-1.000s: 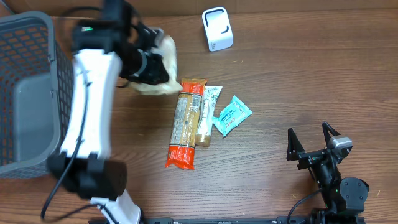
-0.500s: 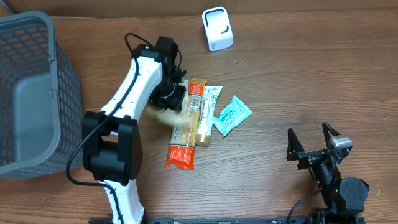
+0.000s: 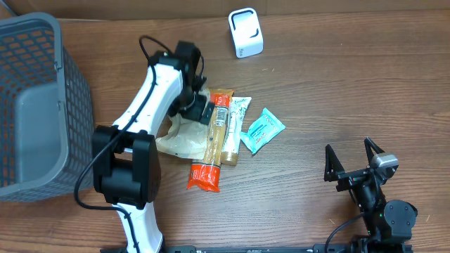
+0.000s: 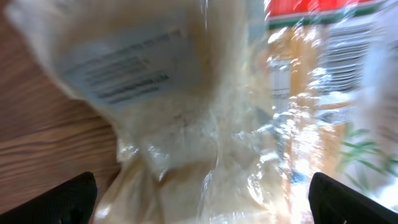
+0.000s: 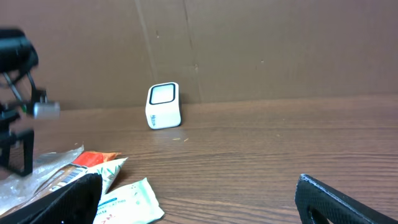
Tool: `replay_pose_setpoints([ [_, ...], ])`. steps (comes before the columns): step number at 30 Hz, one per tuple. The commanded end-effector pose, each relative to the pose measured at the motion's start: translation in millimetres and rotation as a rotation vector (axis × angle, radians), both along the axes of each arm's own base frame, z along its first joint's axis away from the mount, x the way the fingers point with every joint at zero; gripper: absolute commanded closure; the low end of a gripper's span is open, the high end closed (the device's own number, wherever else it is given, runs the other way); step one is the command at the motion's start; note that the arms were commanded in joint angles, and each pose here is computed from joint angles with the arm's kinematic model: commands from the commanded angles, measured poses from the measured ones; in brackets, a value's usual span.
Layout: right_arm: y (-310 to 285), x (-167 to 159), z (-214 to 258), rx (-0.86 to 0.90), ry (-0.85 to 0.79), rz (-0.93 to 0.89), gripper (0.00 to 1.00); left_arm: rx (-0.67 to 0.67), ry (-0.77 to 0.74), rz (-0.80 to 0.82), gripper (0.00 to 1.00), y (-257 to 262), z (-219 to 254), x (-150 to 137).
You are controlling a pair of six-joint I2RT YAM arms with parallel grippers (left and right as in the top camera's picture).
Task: Scan the item barcode
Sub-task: 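Carry the beige bag out and lower it onto the pile, then reach the right gripper to the mint-green packet and grasp it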
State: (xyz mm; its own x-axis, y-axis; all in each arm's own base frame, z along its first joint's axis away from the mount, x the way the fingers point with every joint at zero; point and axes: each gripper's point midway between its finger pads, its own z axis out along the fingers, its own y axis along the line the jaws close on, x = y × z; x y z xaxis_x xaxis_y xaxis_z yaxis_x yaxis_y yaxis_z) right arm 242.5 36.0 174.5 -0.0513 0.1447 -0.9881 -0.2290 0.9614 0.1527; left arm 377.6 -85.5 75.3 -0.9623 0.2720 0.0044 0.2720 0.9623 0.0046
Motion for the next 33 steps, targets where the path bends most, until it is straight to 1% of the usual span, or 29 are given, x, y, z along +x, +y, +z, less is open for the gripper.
replay_pose_setpoints([
  [1, 0, 1, -3, -0.001, 0.001, -0.005, 0.00, -0.040, -0.162, 0.035, 0.00, -6, 61, 31],
  [3, 0, 1, -3, -0.001, 0.001, -0.005, 0.00, -0.085, -0.238, 0.033, 0.00, -12, 100, 38],
  [5, 0, 1, -3, -0.001, 0.001, -0.005, 0.00, -0.165, -0.324, 0.025, 0.00, -21, 144, 42],
  [7, -5, 2, 0, -0.002, -0.011, -0.034, 0.00, -0.263, -0.422, 0.008, 0.00, -31, 195, 39],
  [9, -8, 2, 4, -0.002, -0.026, -0.049, 0.00, -0.328, -0.502, -0.008, 0.00, -35, 234, 32],
  [11, -8, 2, 3, 0.006, -0.021, -0.048, 0.00, -0.363, -0.597, -0.014, 0.00, -32, 274, 21],
  [12, -7, 2, 3, 0.032, -0.016, -0.042, 0.00, -0.366, -0.630, -0.013, 0.00, -29, 286, 17],
  [14, -6, 2, 4, 0.131, 0.004, -0.038, 0.00, -0.353, -0.696, 0.002, 0.00, -17, 308, 6],
  [15, -3, 1, 3, 0.167, 0.018, -0.022, 0.00, -0.340, -0.718, 0.014, 0.00, -10, 315, 1],
  [17, 9, -1, 1, 0.179, 0.038, 0.053, 0.00, -0.279, -0.754, 0.061, 0.00, 13, 326, -10],
  [22, 31, -3, 7, 0.217, 0.127, 0.181, 0.00, -0.132, -0.769, 0.140, 0.00, 49, 328, -24],
  [25, 39, 4, 21, 0.217, 0.188, 0.231, 0.00, -0.128, -0.749, 0.141, 0.01, 49, 324, -25],
  [29, 53, 26, 39, 0.252, 0.344, 0.320, 0.00, -0.127, -0.743, 0.141, 0.01, 49, 322, -24],
  [33, 67, 55, 41, 0.331, 0.611, 0.394, 0.00, -0.127, -0.739, 0.139, 0.01, 48, 321, -23],
])
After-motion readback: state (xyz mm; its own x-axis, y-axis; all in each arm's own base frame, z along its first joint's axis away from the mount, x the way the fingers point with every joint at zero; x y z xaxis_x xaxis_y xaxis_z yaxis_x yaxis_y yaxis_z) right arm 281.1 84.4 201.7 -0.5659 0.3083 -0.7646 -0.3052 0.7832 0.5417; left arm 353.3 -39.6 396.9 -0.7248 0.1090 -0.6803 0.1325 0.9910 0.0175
